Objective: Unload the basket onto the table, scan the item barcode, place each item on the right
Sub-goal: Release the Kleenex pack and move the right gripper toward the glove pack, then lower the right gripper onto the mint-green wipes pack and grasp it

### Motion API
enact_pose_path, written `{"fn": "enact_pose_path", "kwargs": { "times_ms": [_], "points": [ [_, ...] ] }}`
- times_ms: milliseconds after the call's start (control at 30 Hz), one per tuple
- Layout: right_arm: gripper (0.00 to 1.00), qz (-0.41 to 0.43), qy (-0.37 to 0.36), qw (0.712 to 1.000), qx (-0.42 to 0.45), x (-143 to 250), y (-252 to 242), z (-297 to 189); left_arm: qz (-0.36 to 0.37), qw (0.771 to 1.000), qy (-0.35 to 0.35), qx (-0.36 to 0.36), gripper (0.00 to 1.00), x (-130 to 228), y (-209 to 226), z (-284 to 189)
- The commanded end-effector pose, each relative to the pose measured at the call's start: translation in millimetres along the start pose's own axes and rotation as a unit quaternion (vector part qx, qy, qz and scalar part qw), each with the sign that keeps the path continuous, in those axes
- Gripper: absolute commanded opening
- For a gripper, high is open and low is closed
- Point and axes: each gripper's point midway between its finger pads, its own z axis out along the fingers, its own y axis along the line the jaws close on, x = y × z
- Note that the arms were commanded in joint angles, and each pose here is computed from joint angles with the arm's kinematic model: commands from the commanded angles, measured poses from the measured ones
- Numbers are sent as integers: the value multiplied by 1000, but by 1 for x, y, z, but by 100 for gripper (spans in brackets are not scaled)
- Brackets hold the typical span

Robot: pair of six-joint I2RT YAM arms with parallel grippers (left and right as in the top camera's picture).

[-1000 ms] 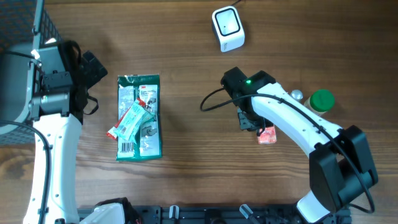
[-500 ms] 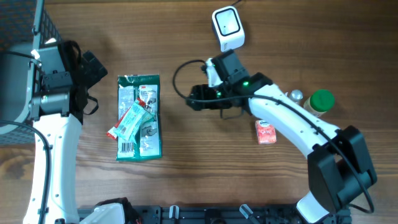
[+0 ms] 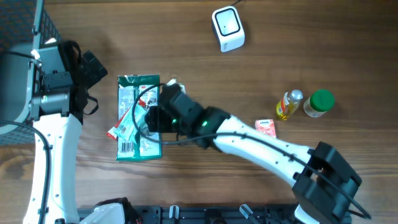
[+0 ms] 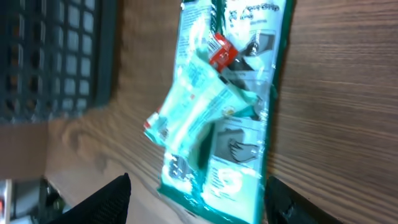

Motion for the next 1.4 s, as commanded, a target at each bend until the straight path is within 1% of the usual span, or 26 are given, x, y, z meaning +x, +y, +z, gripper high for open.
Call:
{"fn": "enact_pose_path", "kwargs": {
  "times_ms": [0, 100, 233, 367, 533, 867, 900, 967, 1000, 1367],
  "points": [
    [69, 35, -60, 997, 22, -5, 0, 12, 2, 1000, -4, -2, 100, -3, 1, -1],
    [69, 29, -57, 998, 12, 3, 4, 28, 2, 1000, -4, -2, 100, -3, 1, -1],
    [69, 29, -43, 998, 20, 14, -8, 57, 2, 1000, -4, -2, 100, -3, 1, -1],
    [69, 69, -33, 997, 11, 23, -15, 81, 2, 1000, -4, -2, 100, -3, 1, -1],
    [69, 80, -32, 996, 2, 28, -21, 102, 2, 1000, -5, -2, 100, -3, 1, -1],
    [68, 80, -40, 996, -13, 27, -21, 115, 2, 1000, -4, -2, 100, -3, 1, -1],
    [66, 80, -41, 996, -15, 27, -21, 116, 2, 1000, -5, -2, 100, -3, 1, -1],
    [61, 80, -42, 996, -16, 28, -21, 118, 2, 1000, -5, -2, 100, -3, 1, -1],
    [60, 80, -41, 996, -16, 29, -22, 120, 2, 1000, -4, -2, 100, -3, 1, -1],
    [59, 87, -35, 996, -5, 32, -29, 122, 2, 1000, -5, -2, 100, -3, 1, -1]
  ]
}}
